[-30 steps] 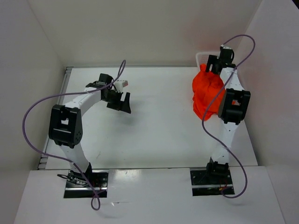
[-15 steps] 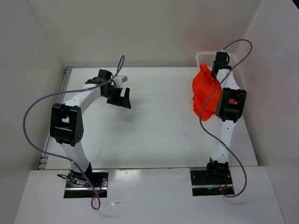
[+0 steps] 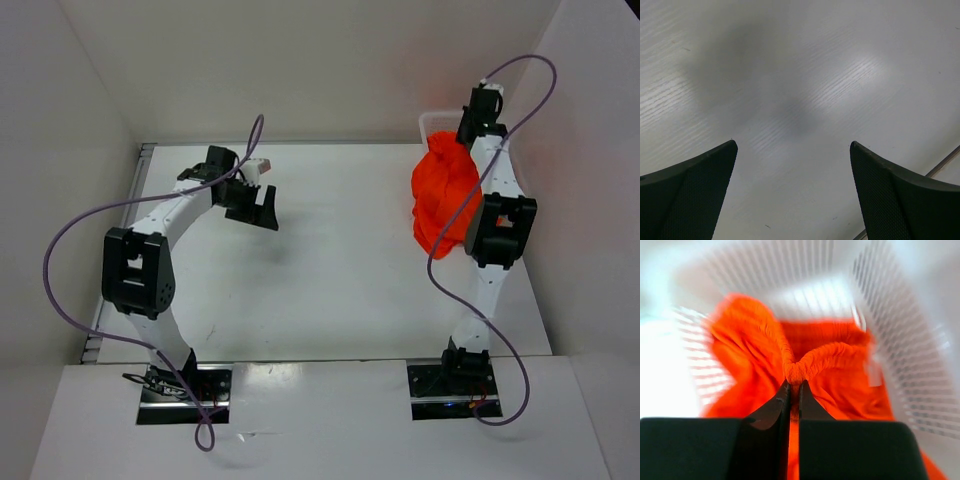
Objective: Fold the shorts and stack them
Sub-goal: Grab the shorts from the pile, then move the shorts to the center of the board
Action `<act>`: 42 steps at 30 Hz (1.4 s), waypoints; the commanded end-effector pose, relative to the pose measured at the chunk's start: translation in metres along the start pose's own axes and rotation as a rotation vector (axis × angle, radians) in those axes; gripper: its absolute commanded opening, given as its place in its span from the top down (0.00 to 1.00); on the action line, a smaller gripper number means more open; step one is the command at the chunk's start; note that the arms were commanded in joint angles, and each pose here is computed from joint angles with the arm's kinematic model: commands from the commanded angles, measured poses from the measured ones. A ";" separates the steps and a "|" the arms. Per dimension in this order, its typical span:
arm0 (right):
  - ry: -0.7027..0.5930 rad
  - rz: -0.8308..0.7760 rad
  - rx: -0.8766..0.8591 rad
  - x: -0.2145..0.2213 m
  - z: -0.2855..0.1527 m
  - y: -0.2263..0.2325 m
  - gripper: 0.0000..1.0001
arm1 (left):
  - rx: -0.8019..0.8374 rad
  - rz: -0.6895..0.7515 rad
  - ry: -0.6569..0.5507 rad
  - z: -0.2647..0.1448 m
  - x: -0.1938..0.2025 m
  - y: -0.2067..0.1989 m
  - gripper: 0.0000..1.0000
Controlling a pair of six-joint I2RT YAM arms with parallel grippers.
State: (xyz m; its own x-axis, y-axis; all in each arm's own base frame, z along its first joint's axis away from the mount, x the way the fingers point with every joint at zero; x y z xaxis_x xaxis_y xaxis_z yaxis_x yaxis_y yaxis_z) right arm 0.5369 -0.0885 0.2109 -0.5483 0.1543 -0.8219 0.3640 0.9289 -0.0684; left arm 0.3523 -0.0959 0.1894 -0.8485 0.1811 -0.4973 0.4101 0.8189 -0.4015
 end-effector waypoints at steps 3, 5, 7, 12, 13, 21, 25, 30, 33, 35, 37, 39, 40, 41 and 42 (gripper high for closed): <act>-0.503 0.109 -0.074 -0.144 -0.191 -0.011 1.00 | -0.072 0.077 -0.145 -0.043 -0.023 -0.016 0.00; -0.609 0.104 -0.089 -0.161 -0.249 -0.017 1.00 | -0.093 0.095 -0.186 -0.054 -0.026 -0.021 0.00; -0.724 0.105 -0.125 -0.171 -0.312 -0.009 1.00 | -0.130 0.116 -0.238 -0.066 -0.031 -0.024 0.00; -0.884 0.243 -0.355 -0.187 -0.419 0.006 1.00 | -0.158 0.144 -0.324 -0.093 -0.037 -0.033 0.00; -0.879 0.254 -0.449 -0.188 -0.427 0.011 1.00 | -0.165 0.137 -0.327 -0.094 -0.037 -0.030 0.00; -0.656 0.386 -0.981 -0.181 -0.435 0.063 1.00 | -0.230 0.128 -0.479 -0.145 -0.058 -0.017 0.00; -0.589 0.371 -1.083 -0.172 -0.429 0.119 1.00 | -0.259 0.123 -0.511 -0.154 -0.068 -0.010 0.00; -0.514 0.350 -1.051 -0.152 -0.389 0.196 0.80 | -0.294 0.117 -0.519 -0.153 -0.078 -0.004 0.00; -0.470 0.276 -0.944 -0.135 -0.338 0.221 0.21 | -0.314 0.098 -0.492 -0.148 -0.073 0.000 0.00; -0.415 0.185 -0.896 -0.118 -0.320 0.224 0.11 | -0.312 0.088 -0.471 -0.146 -0.064 -0.001 0.00; -0.342 0.111 -0.878 -0.097 -0.309 0.223 0.10 | -0.319 0.067 -0.434 -0.137 -0.053 0.004 0.00; -0.244 0.012 -0.832 -0.067 -0.277 0.218 0.10 | -0.299 0.029 -0.348 -0.117 -0.032 0.012 0.00; -0.233 -0.033 -0.832 -0.057 -0.271 0.218 0.10 | -0.286 0.011 -0.307 -0.111 -0.023 0.014 0.00; -0.249 -0.125 -0.816 -0.049 -0.264 0.215 0.11 | -0.263 -0.002 -0.230 -0.094 -0.006 0.010 0.00; -0.224 -0.168 -0.804 -0.037 -0.253 0.216 0.13 | -0.250 0.001 -0.197 -0.085 0.001 0.007 0.00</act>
State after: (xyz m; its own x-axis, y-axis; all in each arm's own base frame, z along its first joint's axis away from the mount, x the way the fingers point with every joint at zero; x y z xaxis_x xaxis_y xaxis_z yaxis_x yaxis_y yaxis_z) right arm 0.4585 0.2097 0.3511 -0.4660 0.1348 -0.8745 -0.3152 0.8982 0.3064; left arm 0.3452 -0.0323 0.2783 -0.6731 0.0585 -0.7372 0.2798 0.9429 -0.1806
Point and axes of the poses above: each gripper's point midway between its finger pads, its own z axis out along the fingers, its own y axis along the line the jaws close on, x = y × z, the point moved 10 cm from there along -z, back along the fingers, and after that the axes turned 2 degrees about -z, right-handed, at the moved point
